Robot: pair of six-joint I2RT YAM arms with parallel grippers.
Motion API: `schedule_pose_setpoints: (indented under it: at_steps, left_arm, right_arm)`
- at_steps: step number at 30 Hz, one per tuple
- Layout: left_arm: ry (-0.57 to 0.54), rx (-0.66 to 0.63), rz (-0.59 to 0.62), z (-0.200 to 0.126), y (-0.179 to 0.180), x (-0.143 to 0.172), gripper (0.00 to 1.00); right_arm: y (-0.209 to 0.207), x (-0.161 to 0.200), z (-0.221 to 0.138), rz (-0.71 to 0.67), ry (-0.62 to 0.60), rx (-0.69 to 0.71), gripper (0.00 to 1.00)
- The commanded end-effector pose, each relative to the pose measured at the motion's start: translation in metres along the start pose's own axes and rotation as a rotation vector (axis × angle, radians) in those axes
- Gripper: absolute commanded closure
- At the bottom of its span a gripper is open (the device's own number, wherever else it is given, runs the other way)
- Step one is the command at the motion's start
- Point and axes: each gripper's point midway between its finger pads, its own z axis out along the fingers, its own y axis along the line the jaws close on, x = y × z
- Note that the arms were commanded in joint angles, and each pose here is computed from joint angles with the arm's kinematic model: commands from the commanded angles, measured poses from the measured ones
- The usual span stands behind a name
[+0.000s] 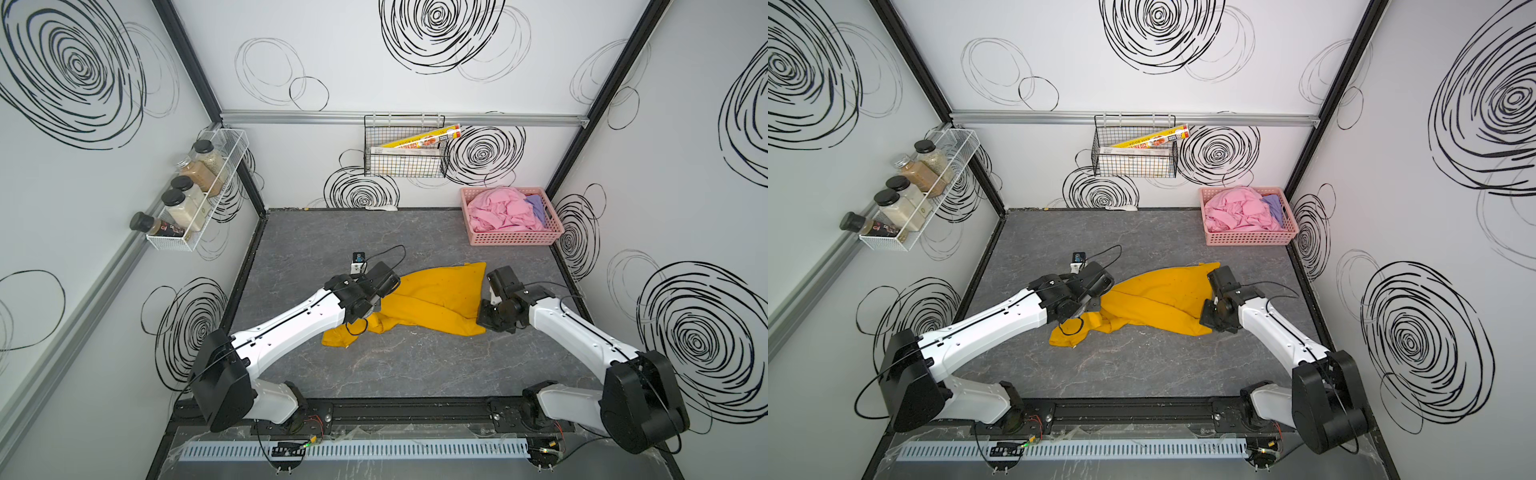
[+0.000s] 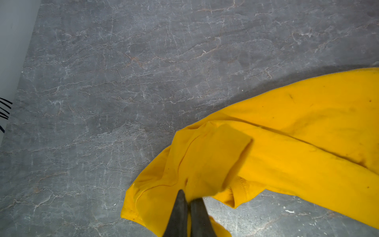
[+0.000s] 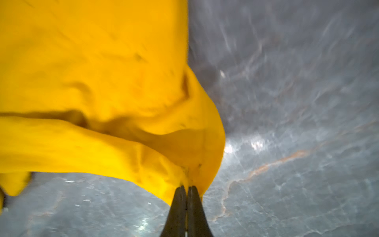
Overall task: Fold and stack t-shirts
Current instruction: Flatten out the T-shirt at the center of the board.
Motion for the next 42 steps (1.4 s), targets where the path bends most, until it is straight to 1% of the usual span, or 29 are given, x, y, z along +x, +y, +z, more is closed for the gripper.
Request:
schedule_pose_setpoints:
  at_steps: [1,3,5,7,12,14,16,19,23,25,26,28,30,31,32,34,35,36,38,40,42]
  left_arm:
    - [-0.083,-0.017,-0.039,-0.014,0.01,-0.023,1.0]
    - [-0.121,-0.015,-0.049,-0.021,0.013,-0.035,1.0]
    - [-0.139,-0.019,-0.064,-0.024,0.017,-0.047,1.0]
    - [-0.148,-0.029,-0.081,-0.024,0.023,-0.056,1.0]
    - [-0.162,-0.051,-0.125,-0.021,0.037,-0.078,1.0]
    - [-0.168,-0.062,-0.133,-0.019,0.04,-0.082,1.0]
    - [-0.165,-0.069,-0.136,-0.016,0.042,-0.085,1.0]
    - [-0.158,-0.081,-0.131,-0.013,0.044,-0.084,1.0]
    - [-0.156,-0.085,-0.123,-0.013,0.048,-0.082,1.0]
    - [-0.157,-0.082,-0.119,-0.012,0.05,-0.081,1.0]
    - [-0.155,-0.082,-0.12,-0.011,0.051,-0.08,1.0]
    - [-0.148,-0.079,-0.122,-0.008,0.051,-0.079,1.0]
    - [-0.14,-0.07,-0.122,-0.005,0.049,-0.079,1.0]
    - [-0.135,-0.065,-0.12,-0.004,0.047,-0.079,1.0]
    - [-0.131,-0.061,-0.118,-0.003,0.045,-0.08,1.0]
    - [-0.124,-0.058,-0.112,0.0,0.042,-0.08,1.0]
    - [-0.121,-0.057,-0.11,0.0,0.041,-0.08,1.0]
    - [-0.117,-0.056,-0.107,0.001,0.04,-0.08,1.0]
    - [-0.109,-0.057,-0.101,0.004,0.039,-0.079,1.0]
    - [-0.103,-0.061,-0.097,0.006,0.038,-0.077,1.0]
    - [-0.1,-0.063,-0.095,0.008,0.038,-0.076,1.0]
  right_arm:
    - [0.015,-0.055,-0.044,-0.056,-0.182,0.026,1.0]
    - [0.025,-0.079,-0.058,-0.074,-0.251,0.029,1.0]
    - [0.03,-0.095,-0.056,-0.091,-0.271,0.054,1.0]
    - [0.031,-0.105,-0.042,-0.092,-0.264,0.086,1.0]
    - [0.025,-0.13,0.007,-0.091,-0.258,0.179,1.0]
    - [0.029,-0.149,0.019,-0.082,-0.267,0.193,1.0]
    - [0.036,-0.17,0.023,-0.111,-0.294,0.218,1.0]
    - [0.052,-0.204,0.009,-0.109,-0.35,0.228,1.0]
    - [0.071,-0.237,-0.045,-0.097,-0.476,0.179,1.0]
    - [0.075,-0.242,-0.06,-0.118,-0.524,0.157,1.0]
    - [0.074,-0.241,-0.058,-0.125,-0.513,0.154,1.0]
    - [0.067,-0.233,-0.033,-0.139,-0.443,0.168,1.0]
    - [0.064,-0.217,0.007,-0.156,-0.342,0.151,0.85]
    - [0.065,-0.209,0.026,-0.167,-0.292,0.142,0.76]
    - [0.063,-0.2,0.045,-0.174,-0.236,0.144,0.7]
    - [0.062,-0.187,0.074,-0.181,-0.148,0.146,0.61]
    - [0.063,-0.185,0.08,-0.185,-0.133,0.141,0.59]
    - [0.062,-0.185,0.083,-0.19,-0.13,0.141,0.57]
    - [0.065,-0.19,0.073,-0.195,-0.153,0.135,0.54]
    - [0.067,-0.196,0.054,-0.195,-0.195,0.126,0.53]
    - [0.069,-0.194,0.037,-0.202,-0.216,0.113,0.54]
